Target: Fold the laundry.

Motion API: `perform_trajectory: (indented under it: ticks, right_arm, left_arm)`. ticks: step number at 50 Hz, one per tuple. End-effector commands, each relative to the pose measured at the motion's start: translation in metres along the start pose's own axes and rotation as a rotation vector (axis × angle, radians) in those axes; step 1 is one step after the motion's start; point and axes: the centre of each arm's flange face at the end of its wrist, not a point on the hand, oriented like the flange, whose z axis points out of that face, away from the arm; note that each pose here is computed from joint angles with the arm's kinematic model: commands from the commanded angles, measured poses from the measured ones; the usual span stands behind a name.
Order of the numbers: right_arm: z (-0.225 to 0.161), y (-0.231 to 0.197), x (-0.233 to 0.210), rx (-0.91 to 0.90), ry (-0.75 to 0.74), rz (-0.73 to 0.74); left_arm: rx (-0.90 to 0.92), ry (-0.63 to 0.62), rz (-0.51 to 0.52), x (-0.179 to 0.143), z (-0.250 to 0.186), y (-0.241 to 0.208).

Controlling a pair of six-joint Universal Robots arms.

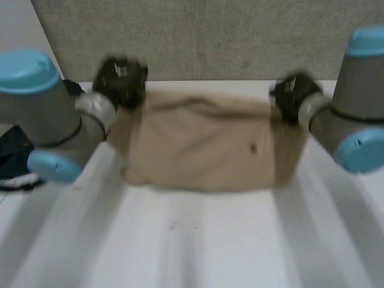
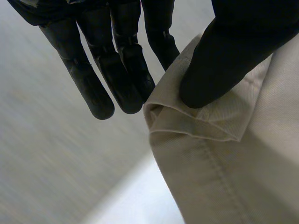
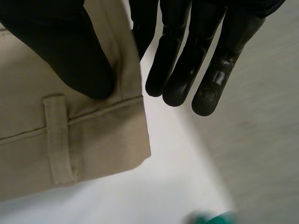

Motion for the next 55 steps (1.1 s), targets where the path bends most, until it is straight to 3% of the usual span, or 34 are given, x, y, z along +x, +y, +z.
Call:
perform_trajectory:
  ticks: [1,5,13,18,27,34,44,55]
  right_arm:
    - [-0.003,-0.099,0.094,0.506,0.469,0.068]
    - [-0.018,-0.121,0.114,0.609,0.578,0.075]
    - [-0.021,-0.106,0.098,0.543,0.492,0.064]
    - [-0.007,-0.062,0.057,0.413,0.356,0.061]
    - [0.018,0.04,-0.039,0.118,0.088,0.067]
    - [0.005,0.085,-0.078,-0.071,-0.069,0.076]
    - [-0.04,0.07,-0.066,-0.123,-0.143,0.058]
    - [-0.106,0.075,-0.075,-0.33,-0.413,-0.062]
  left_arm:
    - [0.566,-0.33,0.061,-0.06,0.038,-0.11]
    - [0.672,-0.383,0.053,-0.072,0.037,-0.133]
    - [0.555,-0.314,-0.012,-0.059,0.03,-0.103]
    - [0.426,-0.245,-0.063,-0.041,0.013,-0.065]
    - [0.083,-0.073,-0.112,0.026,-0.031,0.038]
    - [-0.124,0.061,-0.101,0.074,-0.067,0.089]
    - [-0.289,0.104,-0.085,0.061,-0.107,0.077]
    - [-0.577,0.268,-0.08,0.068,-0.182,0.054]
